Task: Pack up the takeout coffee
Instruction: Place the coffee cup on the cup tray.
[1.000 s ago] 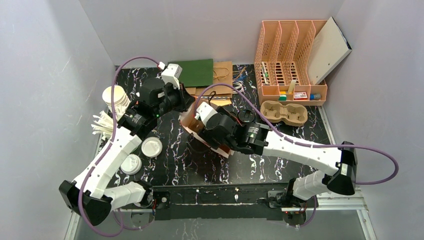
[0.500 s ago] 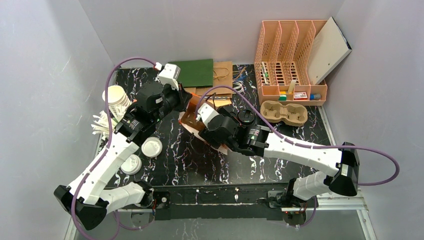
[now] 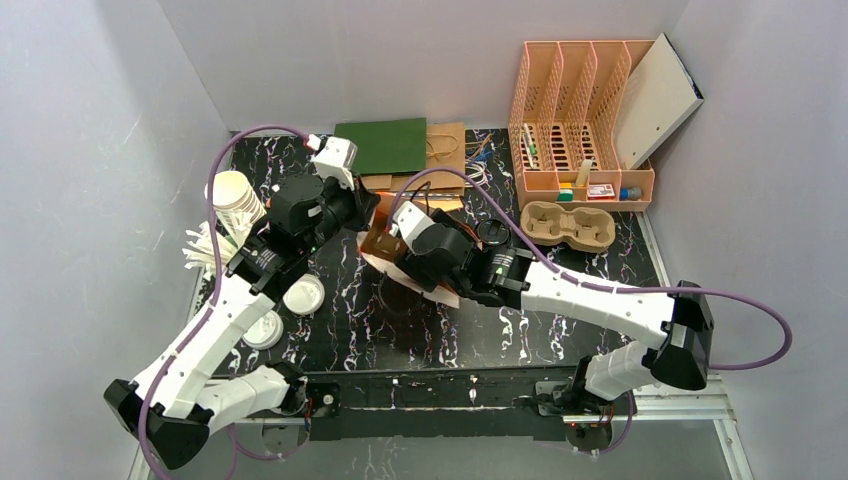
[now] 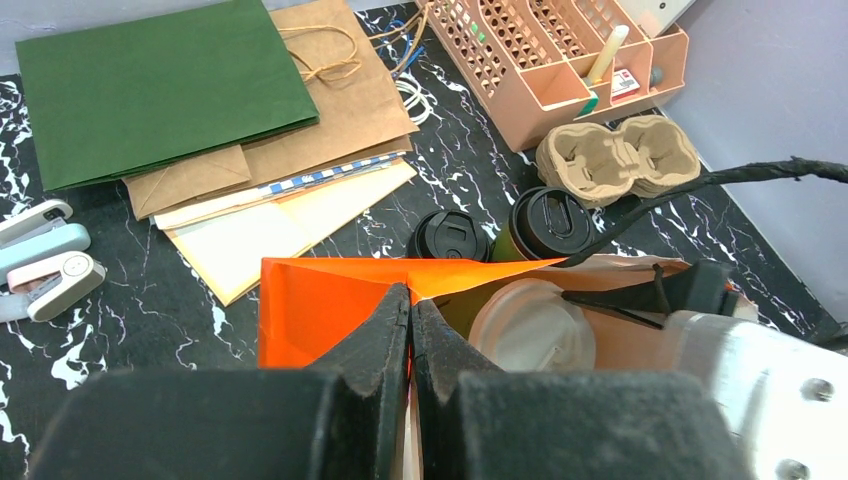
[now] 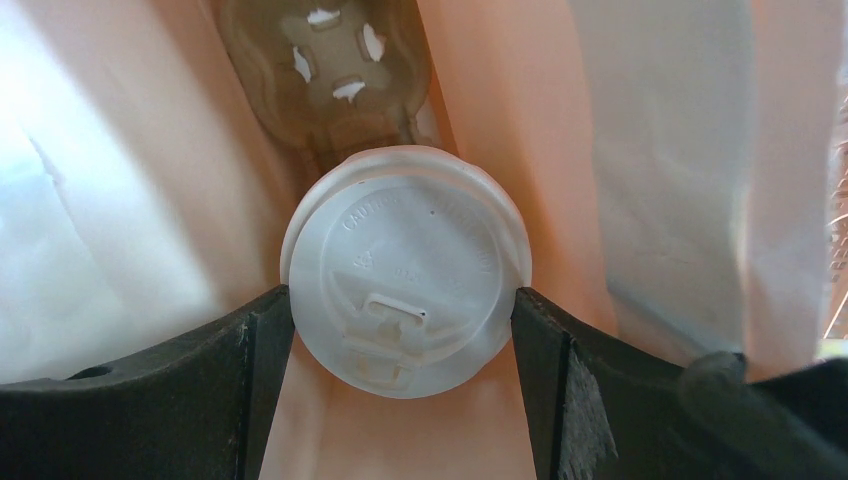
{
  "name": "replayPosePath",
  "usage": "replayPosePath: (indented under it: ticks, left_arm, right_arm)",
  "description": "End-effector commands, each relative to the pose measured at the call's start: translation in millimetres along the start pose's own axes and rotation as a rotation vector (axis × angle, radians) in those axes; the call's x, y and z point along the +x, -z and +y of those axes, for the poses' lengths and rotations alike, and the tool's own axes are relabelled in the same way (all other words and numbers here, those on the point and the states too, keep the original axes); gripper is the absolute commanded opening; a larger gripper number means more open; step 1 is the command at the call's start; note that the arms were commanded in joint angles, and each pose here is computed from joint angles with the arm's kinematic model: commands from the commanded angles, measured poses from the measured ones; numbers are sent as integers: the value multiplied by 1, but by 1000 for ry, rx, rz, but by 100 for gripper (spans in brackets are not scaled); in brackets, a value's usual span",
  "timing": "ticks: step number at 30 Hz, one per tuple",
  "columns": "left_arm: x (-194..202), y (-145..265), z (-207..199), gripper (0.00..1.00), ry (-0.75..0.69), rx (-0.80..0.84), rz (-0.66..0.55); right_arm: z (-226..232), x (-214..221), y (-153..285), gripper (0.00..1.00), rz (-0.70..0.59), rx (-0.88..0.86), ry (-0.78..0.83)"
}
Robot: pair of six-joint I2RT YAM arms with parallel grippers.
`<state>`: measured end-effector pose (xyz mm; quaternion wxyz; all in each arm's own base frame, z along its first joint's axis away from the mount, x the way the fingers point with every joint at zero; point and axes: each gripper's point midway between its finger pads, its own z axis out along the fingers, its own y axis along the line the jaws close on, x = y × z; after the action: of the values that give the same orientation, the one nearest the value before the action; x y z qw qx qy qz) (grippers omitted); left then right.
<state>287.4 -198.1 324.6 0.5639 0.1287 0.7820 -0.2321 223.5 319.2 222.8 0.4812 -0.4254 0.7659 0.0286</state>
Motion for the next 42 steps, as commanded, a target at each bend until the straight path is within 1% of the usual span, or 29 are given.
replayPosePath:
  ticks: [1, 5, 13, 19, 21, 27, 33, 37, 42]
  left_arm:
    - [-9, 11, -5, 0, 24, 15, -43]
    - [-5, 14, -4, 0, 29, 14, -40]
    - [14, 15, -6, 0, 1, 43, 3]
    - [26, 16, -6, 0, 11, 47, 38]
    - [29, 17, -11, 0, 15, 74, 55]
    - [35, 17, -8, 0, 34, 50, 86]
    - [26, 11, 5, 0, 61, -39, 72]
    - [18, 8, 6, 0, 49, -50, 54]
    - [8, 2, 2, 0, 45, -39, 37]
  right_arm:
    - [2, 0, -4, 50, 8, -7, -15]
    - [4, 9, -4, 50, 18, -16, -17]
    - [12, 13, -13, 49, 22, -41, -19]
    - [14, 16, -18, 49, 23, -46, -26]
    - [15, 18, -20, 49, 27, -51, -25]
    - [16, 25, -25, 49, 41, -59, -14]
    - [17, 24, -24, 50, 35, -77, 4]
    - [18, 20, -21, 52, 23, -101, 40]
    - [21, 13, -18, 51, 22, -138, 70]
